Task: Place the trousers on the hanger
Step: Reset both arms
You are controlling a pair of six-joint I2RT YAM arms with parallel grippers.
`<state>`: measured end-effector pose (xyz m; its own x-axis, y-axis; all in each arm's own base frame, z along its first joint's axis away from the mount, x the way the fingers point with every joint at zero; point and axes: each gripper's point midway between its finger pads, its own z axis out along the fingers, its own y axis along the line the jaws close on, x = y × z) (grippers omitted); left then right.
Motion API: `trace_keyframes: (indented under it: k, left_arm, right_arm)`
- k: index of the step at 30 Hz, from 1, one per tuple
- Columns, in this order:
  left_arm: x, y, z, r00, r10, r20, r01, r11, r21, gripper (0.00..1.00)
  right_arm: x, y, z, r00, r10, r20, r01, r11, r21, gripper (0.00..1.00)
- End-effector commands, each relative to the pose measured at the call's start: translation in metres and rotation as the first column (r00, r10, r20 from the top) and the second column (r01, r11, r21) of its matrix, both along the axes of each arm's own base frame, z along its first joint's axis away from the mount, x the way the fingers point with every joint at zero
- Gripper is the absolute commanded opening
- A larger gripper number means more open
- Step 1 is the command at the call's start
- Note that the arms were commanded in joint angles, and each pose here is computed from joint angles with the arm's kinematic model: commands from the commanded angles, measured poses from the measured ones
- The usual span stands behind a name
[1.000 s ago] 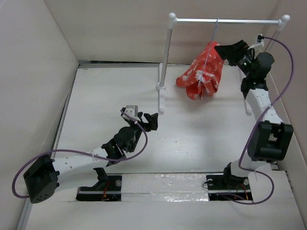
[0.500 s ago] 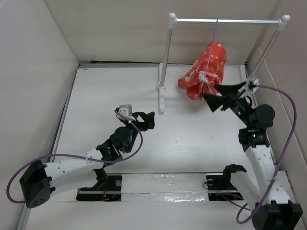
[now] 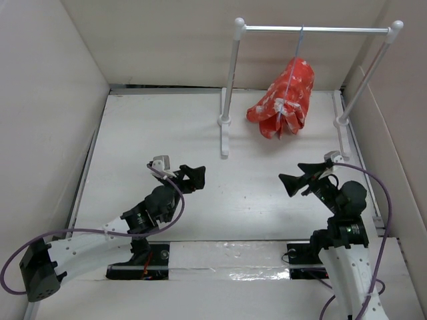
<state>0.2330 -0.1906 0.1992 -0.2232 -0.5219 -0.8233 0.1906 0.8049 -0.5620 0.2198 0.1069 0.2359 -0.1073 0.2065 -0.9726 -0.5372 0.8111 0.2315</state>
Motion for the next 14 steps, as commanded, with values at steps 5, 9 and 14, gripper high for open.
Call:
trace_keyframes:
  k: [5,9,14]
  left_arm:
    - [-0.01,0.002,-0.02,0.996,-0.023,-0.09,0.018,0.998,-0.063,0.79]
    - [-0.015,0.004,-0.018,0.994,-0.035,-0.105,0.026,0.997,-0.077,0.79]
    - [-0.019,0.007,-0.006,0.995,-0.05,-0.08,0.042,0.994,-0.102,0.79]
  right_arm:
    - [0.001,-0.003,-0.039,0.997,-0.009,-0.077,0.004,0.998,-0.066,1.0]
    - [-0.004,-0.003,-0.037,0.996,-0.004,-0.088,-0.003,0.996,-0.084,1.0]
    - [-0.012,-0.004,-0.027,0.997,-0.009,-0.08,0.002,0.997,-0.08,1.0]
